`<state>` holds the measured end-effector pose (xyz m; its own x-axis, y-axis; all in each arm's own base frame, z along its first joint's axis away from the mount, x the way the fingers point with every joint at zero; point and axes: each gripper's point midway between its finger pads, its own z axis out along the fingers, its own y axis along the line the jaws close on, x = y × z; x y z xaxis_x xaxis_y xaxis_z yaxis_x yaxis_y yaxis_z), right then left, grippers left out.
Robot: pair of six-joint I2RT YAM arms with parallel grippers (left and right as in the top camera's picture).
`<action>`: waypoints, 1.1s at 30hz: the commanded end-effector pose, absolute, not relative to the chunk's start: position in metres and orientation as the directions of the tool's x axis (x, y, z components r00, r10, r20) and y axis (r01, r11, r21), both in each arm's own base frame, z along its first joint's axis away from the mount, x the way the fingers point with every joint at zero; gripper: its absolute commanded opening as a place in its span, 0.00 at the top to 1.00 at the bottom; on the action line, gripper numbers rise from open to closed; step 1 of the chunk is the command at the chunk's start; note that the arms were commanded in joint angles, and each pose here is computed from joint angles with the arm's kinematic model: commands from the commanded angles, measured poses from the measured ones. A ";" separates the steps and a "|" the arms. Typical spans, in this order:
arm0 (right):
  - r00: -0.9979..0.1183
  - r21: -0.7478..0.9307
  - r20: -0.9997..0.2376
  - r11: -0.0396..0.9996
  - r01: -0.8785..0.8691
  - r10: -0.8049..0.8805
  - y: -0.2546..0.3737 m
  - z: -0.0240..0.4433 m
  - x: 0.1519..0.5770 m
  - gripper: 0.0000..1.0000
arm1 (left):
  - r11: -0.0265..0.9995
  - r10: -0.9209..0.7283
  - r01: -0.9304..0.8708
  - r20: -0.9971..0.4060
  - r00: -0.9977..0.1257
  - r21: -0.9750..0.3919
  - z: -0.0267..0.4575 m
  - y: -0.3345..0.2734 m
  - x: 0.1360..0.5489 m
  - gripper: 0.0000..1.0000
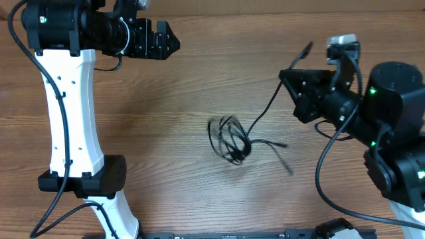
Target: Untangle cables
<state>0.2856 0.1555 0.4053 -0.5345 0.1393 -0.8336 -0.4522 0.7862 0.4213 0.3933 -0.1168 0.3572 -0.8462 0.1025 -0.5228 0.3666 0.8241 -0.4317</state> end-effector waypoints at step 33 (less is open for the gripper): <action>-0.118 0.221 -0.969 0.975 -0.015 0.218 0.048 0.504 0.315 0.00 | 0.421 0.751 0.905 -0.538 -0.382 -0.055 0.291 -0.238 0.358 0.00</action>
